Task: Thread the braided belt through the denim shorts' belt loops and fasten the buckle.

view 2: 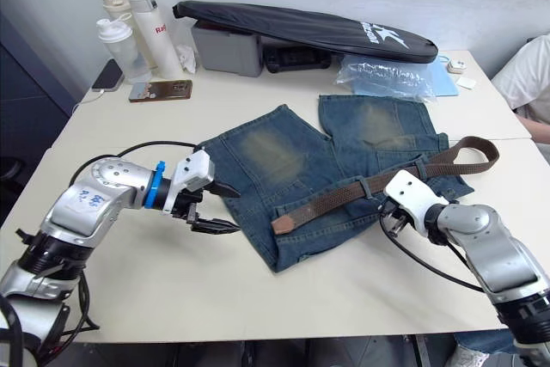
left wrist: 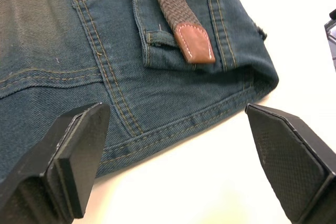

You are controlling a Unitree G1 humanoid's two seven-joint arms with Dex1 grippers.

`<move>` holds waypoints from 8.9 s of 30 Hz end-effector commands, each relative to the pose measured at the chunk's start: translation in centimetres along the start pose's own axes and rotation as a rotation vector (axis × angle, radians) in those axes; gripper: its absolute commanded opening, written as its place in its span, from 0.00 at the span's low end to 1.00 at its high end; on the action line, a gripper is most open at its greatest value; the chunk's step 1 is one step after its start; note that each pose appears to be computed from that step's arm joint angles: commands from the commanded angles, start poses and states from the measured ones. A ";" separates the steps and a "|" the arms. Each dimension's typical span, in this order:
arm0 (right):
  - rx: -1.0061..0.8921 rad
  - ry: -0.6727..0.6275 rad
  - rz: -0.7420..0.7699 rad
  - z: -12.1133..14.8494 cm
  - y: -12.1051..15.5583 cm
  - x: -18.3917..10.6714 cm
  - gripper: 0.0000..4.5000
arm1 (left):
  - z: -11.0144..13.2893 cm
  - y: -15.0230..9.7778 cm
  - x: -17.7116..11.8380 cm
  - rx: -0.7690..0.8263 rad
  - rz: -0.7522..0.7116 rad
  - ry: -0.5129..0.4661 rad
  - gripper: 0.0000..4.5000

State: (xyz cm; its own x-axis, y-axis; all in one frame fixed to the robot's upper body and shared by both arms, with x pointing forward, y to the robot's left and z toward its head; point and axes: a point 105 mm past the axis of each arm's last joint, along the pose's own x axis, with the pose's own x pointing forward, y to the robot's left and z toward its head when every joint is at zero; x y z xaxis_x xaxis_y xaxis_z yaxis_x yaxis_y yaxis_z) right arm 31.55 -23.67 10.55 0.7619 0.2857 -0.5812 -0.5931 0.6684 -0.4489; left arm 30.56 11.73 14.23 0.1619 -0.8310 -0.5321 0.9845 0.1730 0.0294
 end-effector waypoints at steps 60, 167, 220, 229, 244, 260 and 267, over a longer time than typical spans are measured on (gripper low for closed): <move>1.442 -0.557 0.536 10.9 9.4 0.5 1.00 | 1.8 -1.2 -1.8 0.018 0.136 -0.180 1.00; 1.164 -0.452 0.417 9.2 13.8 7.7 0.01 | -1.2 -2.5 -1.6 -0.065 0.053 -0.068 1.00; 0.872 -0.407 0.756 11.3 21.1 9.8 0.01 | -4.7 -1.5 -3.2 -0.503 0.184 -0.026 1.00; 0.731 -0.390 0.577 9.6 15.8 5.6 0.96 | -4.2 -0.1 -4.6 -0.468 0.219 -0.038 1.00; 0.151 -0.274 0.210 7.1 5.6 -3.1 0.83 | -2.8 -0.6 -4.9 -0.427 0.132 -0.111 1.00; 0.321 -0.217 0.180 6.6 3.4 1.1 0.01 | -2.4 -0.4 -3.0 -0.791 0.107 -0.117 1.00; 0.313 -0.085 0.192 3.7 5.1 4.3 0.01 | -1.1 0.9 -2.9 -0.878 0.111 -0.143 1.00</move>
State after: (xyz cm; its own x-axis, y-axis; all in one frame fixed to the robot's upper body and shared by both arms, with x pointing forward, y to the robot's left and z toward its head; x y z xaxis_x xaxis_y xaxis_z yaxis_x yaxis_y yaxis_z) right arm 33.03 -16.14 10.50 0.7013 0.5061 -0.5020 -0.6330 0.7660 -0.1120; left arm 30.81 15.00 14.08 0.3086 -0.8235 -0.4760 0.5508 0.5627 -0.6164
